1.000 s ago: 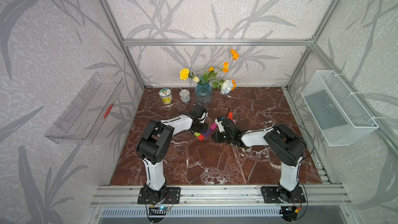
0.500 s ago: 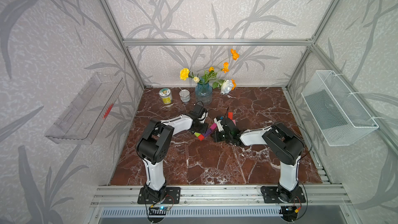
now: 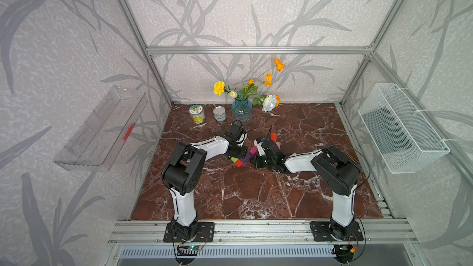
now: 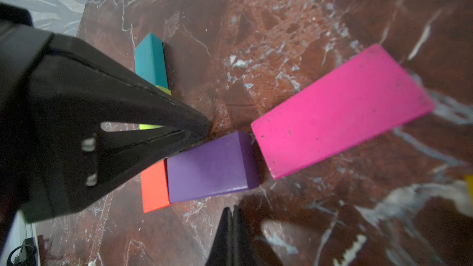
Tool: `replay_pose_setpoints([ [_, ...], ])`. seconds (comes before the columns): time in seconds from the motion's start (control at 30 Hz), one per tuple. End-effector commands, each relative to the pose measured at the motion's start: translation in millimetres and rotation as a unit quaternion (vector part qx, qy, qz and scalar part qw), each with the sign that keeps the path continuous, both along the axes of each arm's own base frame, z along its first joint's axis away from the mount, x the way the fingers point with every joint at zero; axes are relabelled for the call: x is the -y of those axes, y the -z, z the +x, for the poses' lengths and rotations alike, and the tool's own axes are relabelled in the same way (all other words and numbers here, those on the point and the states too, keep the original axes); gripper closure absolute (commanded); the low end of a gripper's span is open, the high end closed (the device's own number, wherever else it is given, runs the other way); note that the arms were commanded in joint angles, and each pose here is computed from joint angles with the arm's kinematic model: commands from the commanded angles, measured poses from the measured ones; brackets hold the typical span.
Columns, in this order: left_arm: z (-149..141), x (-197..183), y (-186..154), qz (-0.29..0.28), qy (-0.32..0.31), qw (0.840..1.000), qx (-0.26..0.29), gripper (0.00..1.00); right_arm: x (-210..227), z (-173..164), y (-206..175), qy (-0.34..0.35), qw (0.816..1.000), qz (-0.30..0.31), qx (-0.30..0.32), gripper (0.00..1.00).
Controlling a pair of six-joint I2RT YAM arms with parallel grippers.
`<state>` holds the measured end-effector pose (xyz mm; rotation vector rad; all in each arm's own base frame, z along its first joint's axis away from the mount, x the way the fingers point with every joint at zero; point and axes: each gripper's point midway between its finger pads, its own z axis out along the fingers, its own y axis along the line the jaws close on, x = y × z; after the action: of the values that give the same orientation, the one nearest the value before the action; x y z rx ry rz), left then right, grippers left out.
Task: Assemble the letter v with building blocks
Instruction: Adjust the building block at the center of the board.
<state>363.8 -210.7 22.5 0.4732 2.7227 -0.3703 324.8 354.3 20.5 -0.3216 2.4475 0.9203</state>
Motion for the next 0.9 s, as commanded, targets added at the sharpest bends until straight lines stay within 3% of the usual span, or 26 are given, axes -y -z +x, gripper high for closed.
replay_pose_setpoints([
  [0.0,-5.4,-1.7,-3.2,-0.001,-0.001,1.000,-0.008,1.00,0.8,0.7,7.8,-0.001,1.000,-0.018,-0.001,1.00],
  [0.87,-4.4,-4.5,0.4,0.009,-0.004,1.000,-0.009,1.00,-2.4,2.2,12.5,-0.006,1.000,-0.023,-0.006,1.00],
])
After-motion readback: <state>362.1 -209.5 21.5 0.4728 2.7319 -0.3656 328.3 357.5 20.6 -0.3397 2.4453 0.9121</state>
